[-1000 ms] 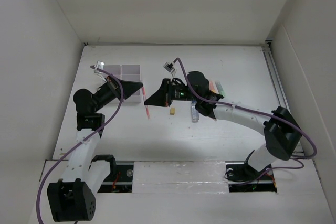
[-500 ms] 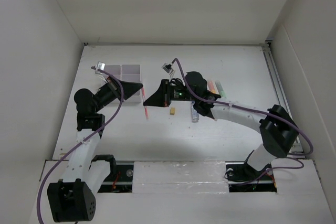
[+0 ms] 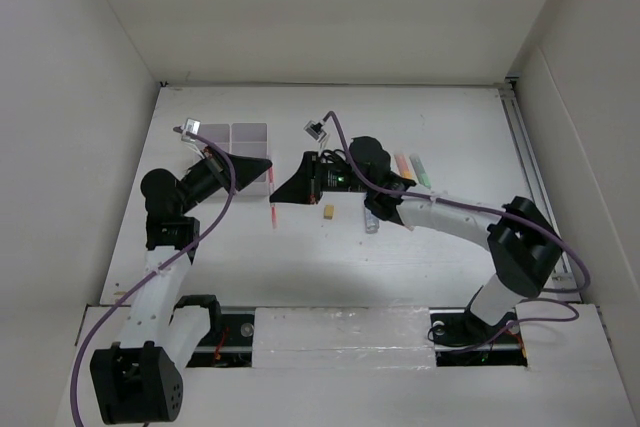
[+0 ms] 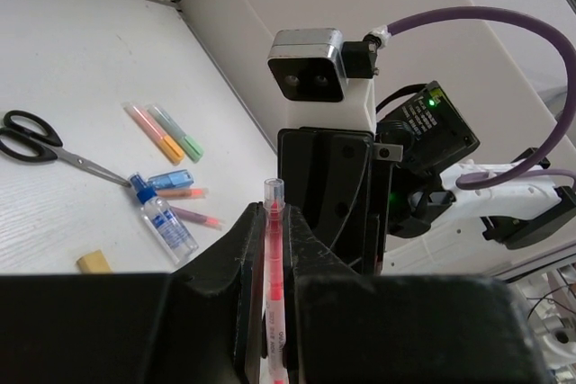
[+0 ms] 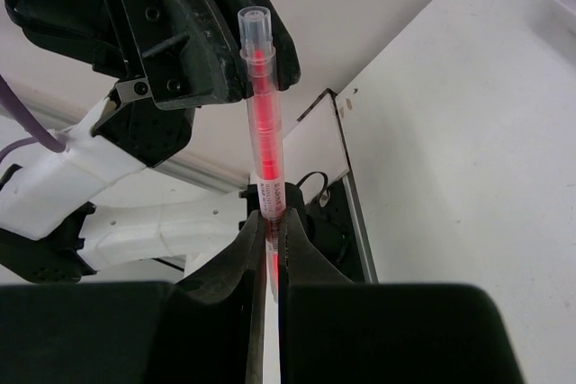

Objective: Sort the stationery into containers
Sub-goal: Cap the pen

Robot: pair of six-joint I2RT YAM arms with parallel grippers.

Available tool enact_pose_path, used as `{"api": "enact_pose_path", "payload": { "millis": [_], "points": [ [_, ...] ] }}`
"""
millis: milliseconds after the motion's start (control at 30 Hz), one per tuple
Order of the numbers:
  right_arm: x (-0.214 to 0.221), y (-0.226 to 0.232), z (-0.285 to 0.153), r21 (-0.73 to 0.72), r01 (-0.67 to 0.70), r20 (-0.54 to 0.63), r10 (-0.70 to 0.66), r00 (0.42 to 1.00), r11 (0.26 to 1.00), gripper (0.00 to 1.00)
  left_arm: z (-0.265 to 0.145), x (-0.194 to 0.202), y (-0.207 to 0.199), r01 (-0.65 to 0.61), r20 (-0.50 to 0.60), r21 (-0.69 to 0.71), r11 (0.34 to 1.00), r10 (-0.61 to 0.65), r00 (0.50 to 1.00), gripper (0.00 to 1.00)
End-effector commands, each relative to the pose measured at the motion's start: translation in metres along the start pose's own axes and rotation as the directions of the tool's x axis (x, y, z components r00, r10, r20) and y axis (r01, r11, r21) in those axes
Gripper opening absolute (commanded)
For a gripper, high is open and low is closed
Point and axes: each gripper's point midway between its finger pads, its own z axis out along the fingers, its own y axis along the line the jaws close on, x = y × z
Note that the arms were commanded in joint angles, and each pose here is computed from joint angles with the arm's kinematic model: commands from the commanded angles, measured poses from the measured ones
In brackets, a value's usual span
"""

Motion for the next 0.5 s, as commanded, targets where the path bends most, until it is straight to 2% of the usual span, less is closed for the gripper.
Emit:
{"api": "enact_pose_path", "payload": {
  "millis": [0,400,433,467],
  "points": [
    [-0.0796,0.0485,0.0024,-0.092,0.168,0.268,-0.138,0.953,0.982,0.00,-0.0116,0.0328,-0.0264,0.004,-0.176,0.111,0.994,0.015,0.984,0.00],
    [-0.0776,0.0535,0.0059,-0.113,0.179,0.265,-0.144,0.954,0.977,0.00,-0.0089,0.0319,-0.0224,0.028,-0.196,0.098,0.995,-0.008,0.981,0.00],
    [-0.0776,0.0535,0.0059,-0.113,0.179,0.265,-0.144,0.954,0.977,0.00,-0.0084,0.0293,-0.0253,0.019,-0.193,0.104,0.994,0.001,0.981,0.01],
    [-0.0728,0.0455,0.0076,-0.103,0.167,0.253,-0.136,0.958,0.981,0.00,-0.0084,0.0293,-0.0253,0.019,-0.193,0.104,0.994,0.001,0.981,0.08]
  ]
}}
